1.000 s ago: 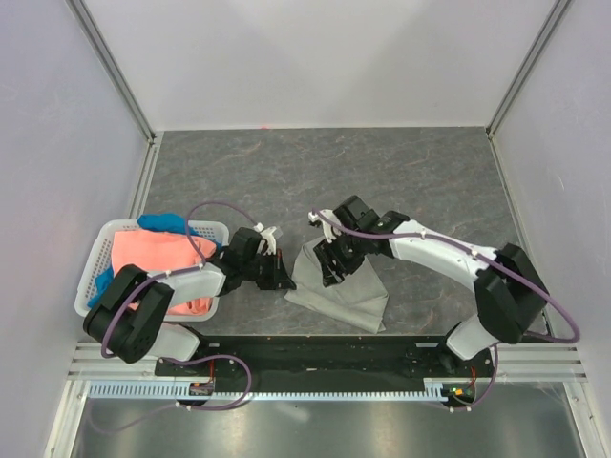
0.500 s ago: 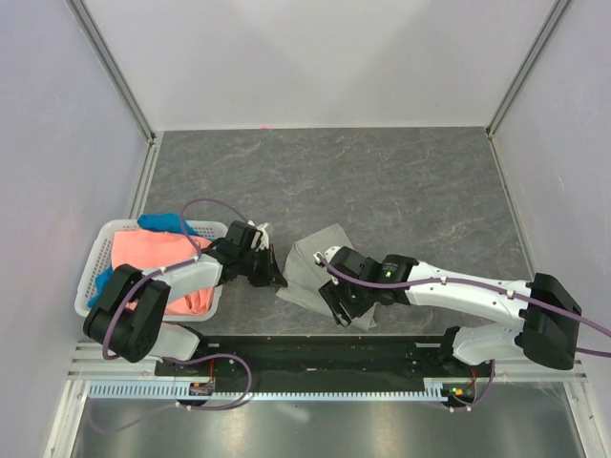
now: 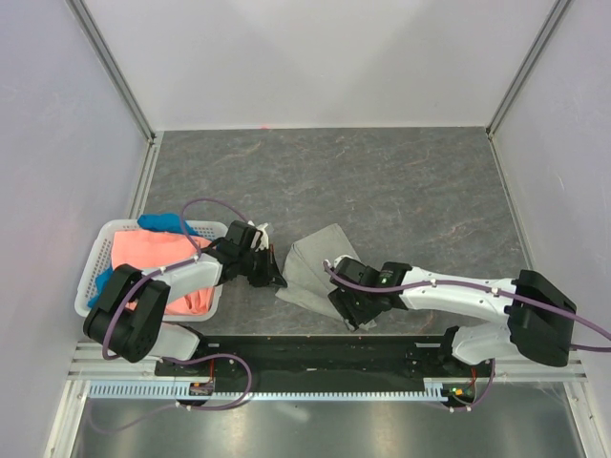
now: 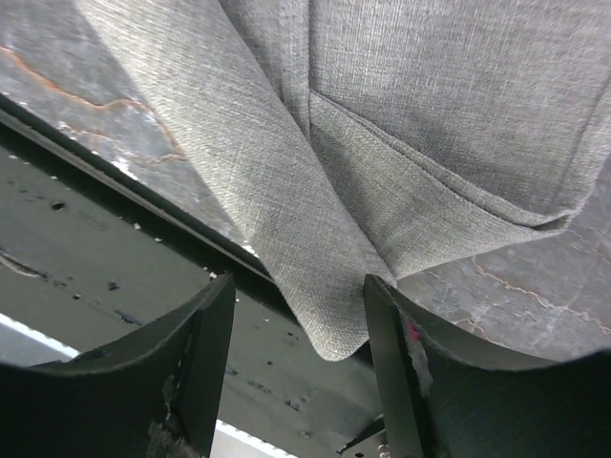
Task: Fold the napkin, place the utensils inside, and roll it up
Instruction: Roll the napkin with the utensil
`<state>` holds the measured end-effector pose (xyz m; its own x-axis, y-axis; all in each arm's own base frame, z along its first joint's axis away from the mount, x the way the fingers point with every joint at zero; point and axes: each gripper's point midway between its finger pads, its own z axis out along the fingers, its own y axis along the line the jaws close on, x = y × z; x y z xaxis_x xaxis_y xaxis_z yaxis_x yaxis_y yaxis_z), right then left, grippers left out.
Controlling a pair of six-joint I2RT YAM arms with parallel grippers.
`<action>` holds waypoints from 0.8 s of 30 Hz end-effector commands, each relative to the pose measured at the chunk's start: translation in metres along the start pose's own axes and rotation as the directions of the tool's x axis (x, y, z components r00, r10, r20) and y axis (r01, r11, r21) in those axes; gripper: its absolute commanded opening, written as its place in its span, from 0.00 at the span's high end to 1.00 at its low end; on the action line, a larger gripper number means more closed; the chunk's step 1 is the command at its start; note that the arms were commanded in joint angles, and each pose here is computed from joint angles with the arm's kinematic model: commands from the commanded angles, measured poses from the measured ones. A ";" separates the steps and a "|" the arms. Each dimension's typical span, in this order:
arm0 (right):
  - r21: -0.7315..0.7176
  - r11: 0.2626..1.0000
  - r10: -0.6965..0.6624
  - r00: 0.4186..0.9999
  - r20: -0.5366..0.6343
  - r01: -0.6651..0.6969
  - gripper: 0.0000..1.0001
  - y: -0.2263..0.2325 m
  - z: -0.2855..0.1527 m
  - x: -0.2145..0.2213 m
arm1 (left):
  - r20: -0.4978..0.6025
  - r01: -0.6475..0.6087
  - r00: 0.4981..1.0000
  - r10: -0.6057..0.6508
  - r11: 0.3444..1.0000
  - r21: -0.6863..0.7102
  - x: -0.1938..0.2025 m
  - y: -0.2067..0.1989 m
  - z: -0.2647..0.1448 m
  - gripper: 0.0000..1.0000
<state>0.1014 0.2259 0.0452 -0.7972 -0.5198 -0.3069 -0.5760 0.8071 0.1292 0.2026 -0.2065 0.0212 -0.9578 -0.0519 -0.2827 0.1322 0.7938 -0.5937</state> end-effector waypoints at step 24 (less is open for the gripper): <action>-0.195 0.925 0.258 0.914 -0.312 -0.327 0.70 -0.018 0.025 0.041 | -0.018 -0.018 1.000 0.017 0.998 -0.054 0.000 0.012 0.002 0.98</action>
<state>0.0979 0.2152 0.0182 -0.9272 -0.3716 -0.0458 -0.3544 0.8314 0.4281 0.2027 -0.2070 0.0207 -0.9602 -0.0494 -0.2750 0.1289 0.7948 -0.5930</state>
